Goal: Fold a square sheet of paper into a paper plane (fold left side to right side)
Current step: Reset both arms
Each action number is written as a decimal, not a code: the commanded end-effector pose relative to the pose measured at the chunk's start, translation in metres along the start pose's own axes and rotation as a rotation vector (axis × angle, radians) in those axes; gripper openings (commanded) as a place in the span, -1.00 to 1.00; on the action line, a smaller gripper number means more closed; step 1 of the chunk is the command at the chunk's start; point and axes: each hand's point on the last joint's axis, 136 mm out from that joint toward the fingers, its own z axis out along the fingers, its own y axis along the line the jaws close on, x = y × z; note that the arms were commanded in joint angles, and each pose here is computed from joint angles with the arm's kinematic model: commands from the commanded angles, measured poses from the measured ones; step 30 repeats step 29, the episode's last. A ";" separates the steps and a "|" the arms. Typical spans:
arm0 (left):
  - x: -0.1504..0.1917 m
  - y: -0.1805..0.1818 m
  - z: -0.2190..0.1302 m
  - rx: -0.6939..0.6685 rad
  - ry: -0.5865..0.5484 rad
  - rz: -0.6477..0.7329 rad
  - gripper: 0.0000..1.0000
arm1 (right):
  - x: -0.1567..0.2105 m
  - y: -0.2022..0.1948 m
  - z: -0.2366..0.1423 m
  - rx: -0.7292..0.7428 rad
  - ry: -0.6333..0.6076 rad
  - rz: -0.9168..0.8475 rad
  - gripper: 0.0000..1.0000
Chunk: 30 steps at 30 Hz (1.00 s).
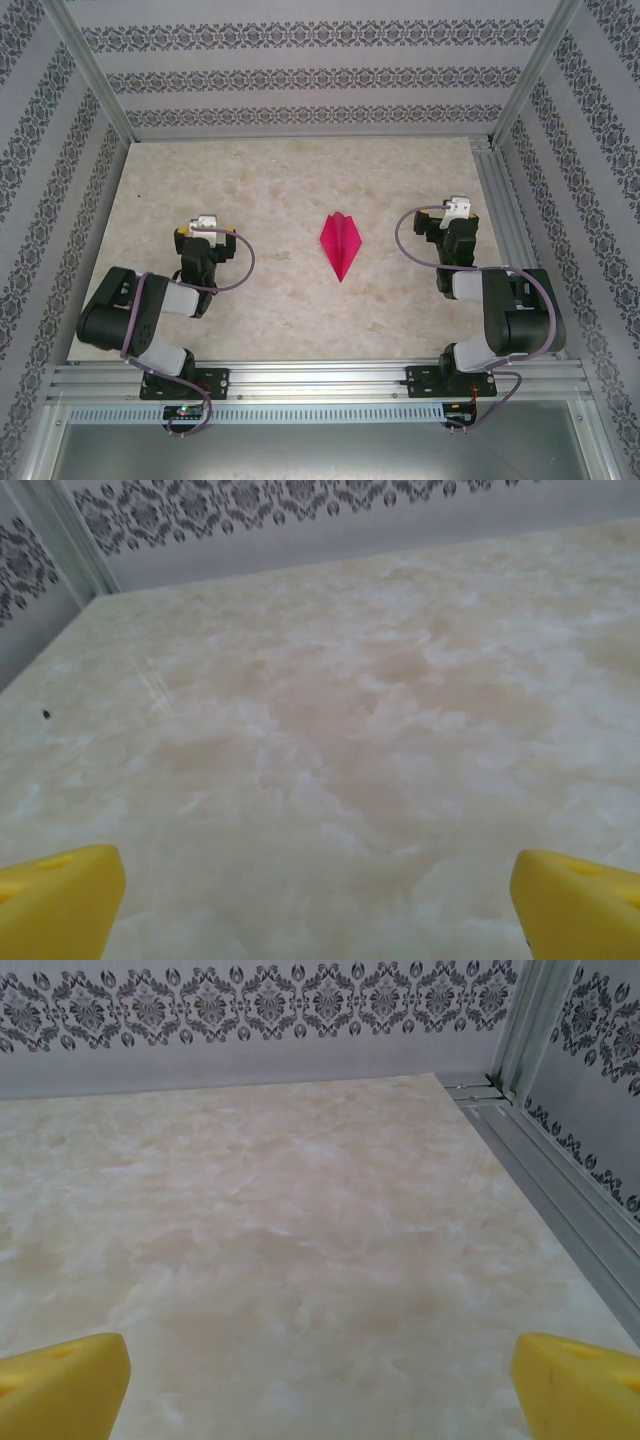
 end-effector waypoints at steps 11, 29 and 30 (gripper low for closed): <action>-0.027 0.016 0.022 0.009 -0.027 -0.091 0.99 | -0.011 0.001 -0.001 -0.009 -0.048 0.002 0.96; -0.027 0.009 0.023 0.052 -0.019 -0.076 0.99 | -0.011 0.002 -0.001 -0.009 -0.045 0.002 0.96; -0.027 0.009 0.023 0.052 -0.019 -0.076 0.99 | -0.011 0.002 -0.001 -0.009 -0.045 0.002 0.96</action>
